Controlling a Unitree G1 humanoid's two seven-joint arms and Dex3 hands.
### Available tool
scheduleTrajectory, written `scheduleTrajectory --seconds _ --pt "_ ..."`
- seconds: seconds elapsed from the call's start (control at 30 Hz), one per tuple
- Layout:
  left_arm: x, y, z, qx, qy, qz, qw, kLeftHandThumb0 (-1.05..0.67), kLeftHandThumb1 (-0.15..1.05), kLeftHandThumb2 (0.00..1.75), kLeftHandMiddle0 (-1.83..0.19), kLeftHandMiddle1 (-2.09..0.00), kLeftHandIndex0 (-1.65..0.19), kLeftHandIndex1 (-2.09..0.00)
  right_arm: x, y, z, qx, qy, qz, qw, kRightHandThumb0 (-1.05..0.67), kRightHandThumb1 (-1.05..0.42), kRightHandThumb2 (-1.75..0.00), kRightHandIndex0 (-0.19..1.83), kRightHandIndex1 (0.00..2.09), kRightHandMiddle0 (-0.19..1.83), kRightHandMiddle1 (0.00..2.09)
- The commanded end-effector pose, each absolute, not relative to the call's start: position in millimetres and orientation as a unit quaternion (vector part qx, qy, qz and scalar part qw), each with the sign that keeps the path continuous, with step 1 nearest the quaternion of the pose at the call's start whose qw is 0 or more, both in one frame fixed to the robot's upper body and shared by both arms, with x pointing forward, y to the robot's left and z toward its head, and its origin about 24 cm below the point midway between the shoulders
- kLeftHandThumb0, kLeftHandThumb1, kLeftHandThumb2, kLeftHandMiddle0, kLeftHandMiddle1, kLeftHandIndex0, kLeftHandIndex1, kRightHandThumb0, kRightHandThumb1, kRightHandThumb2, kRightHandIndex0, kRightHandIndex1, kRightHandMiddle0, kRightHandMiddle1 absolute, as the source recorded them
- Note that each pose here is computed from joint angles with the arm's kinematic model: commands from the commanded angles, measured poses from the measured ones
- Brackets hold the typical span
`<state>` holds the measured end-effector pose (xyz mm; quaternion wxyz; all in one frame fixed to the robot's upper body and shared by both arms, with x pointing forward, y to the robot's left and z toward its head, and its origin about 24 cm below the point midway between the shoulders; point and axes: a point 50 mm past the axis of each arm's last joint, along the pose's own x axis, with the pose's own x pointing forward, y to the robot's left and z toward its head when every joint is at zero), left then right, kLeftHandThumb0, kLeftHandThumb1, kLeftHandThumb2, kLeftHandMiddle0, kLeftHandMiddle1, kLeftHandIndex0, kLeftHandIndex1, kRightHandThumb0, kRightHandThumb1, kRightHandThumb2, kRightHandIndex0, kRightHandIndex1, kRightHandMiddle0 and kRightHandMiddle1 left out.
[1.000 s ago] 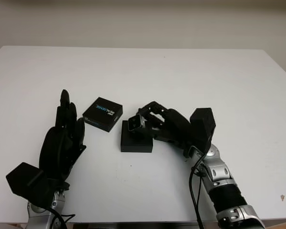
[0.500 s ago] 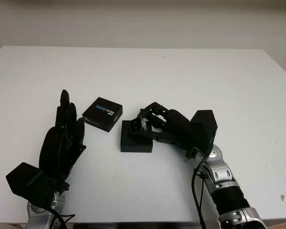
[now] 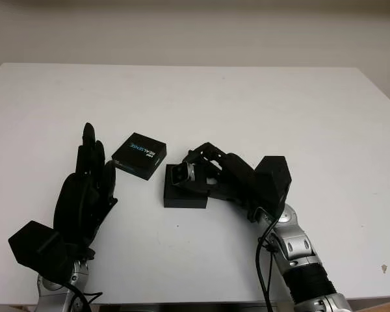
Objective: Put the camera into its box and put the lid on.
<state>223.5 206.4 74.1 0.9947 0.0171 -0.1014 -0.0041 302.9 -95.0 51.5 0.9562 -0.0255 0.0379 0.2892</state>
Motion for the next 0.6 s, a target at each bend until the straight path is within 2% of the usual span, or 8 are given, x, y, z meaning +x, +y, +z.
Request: scheduleTrajectory --seconds 0.0,0.3,0.57 --pt "221.4 204.7 76.7 0.021 -0.107 -0.006 0.994 -0.81 1.05 0.55 0.19 0.0 0.19 0.0 294.9 -88.8 42.2 -0.019 0.057 0.298 0.953 -0.39 -1.03 -0.06 0.13 0.07 0.17 1.83" --pt "220.8 204.6 76.9 0.019 -0.108 -0.005 0.994 -0.8 1.05 0.55 0.19 0.0 0.19 0.0 292.6 -90.1 41.3 -0.044 0.045 0.289 0.955 -0.4 -1.03 -0.06 0.14 0.07 0.16 1.81" --pt "219.5 206.0 76.8 0.026 -0.109 -0.004 0.994 -0.81 1.05 0.56 0.19 0.0 0.19 0.0 292.6 -92.0 46.6 -0.122 0.0 0.28 0.952 -0.44 -1.02 -0.05 0.17 0.08 0.15 1.75"
